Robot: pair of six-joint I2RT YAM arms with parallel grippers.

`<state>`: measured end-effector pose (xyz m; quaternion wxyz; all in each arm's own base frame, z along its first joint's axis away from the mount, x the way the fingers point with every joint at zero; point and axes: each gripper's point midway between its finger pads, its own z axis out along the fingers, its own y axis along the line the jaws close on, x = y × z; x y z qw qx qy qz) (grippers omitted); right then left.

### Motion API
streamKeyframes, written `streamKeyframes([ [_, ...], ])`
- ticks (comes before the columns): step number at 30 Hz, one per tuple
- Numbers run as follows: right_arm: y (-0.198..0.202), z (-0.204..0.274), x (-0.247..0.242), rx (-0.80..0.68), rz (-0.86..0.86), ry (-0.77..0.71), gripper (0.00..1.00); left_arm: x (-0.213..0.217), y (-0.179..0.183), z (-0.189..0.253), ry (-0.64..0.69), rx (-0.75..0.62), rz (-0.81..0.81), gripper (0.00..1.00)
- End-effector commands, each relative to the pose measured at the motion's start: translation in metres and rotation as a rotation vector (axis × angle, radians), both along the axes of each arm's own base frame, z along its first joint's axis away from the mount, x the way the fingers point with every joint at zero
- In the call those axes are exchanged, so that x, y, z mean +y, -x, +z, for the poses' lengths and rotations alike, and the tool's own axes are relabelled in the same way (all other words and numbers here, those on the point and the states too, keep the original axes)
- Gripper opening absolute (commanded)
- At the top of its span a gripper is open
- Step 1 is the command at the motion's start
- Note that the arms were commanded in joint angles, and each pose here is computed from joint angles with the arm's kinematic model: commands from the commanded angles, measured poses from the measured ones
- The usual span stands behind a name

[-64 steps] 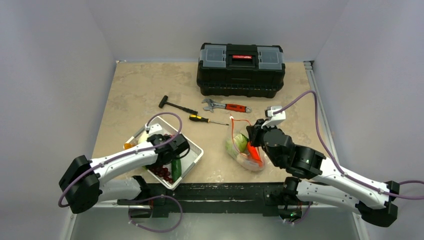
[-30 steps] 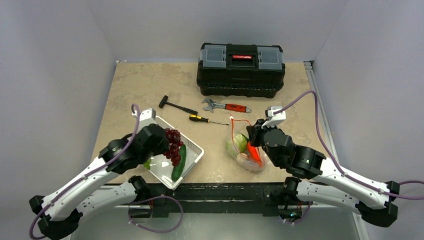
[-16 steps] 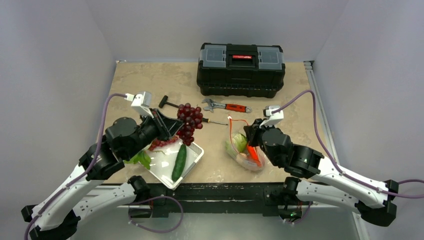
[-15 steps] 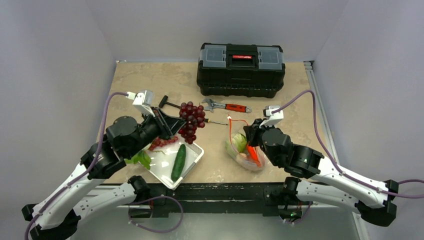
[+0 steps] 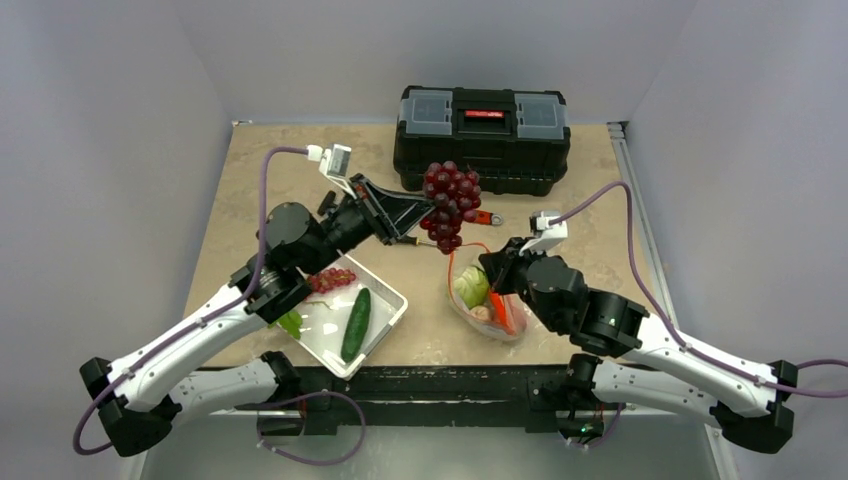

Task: Place the food in the zip-top bag and seal the zipper
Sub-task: Place the fake fruit in the zipper food storage bag.

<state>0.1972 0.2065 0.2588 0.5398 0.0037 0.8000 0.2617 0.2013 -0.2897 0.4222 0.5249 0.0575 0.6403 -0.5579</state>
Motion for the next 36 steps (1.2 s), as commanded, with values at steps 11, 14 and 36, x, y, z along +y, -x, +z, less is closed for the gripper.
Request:
streamKeyframes([
  [11, 0.0, 0.034, -0.026, -0.007, -0.141, -0.251, 0.0, -0.049, 0.01, 0.004, 0.286, -0.057, -0.216, 0.0],
  [14, 0.0, 0.033, -0.031, -0.003, -0.166, -0.27, 0.0, -0.056, 0.017, -0.007, 0.276, -0.055, -0.246, 0.0],
  [36, -0.001, 0.056, -0.043, -0.036, -0.207, -0.311, 0.0, -0.072, 0.057, -0.125, 0.017, 0.106, -0.354, 0.0],
])
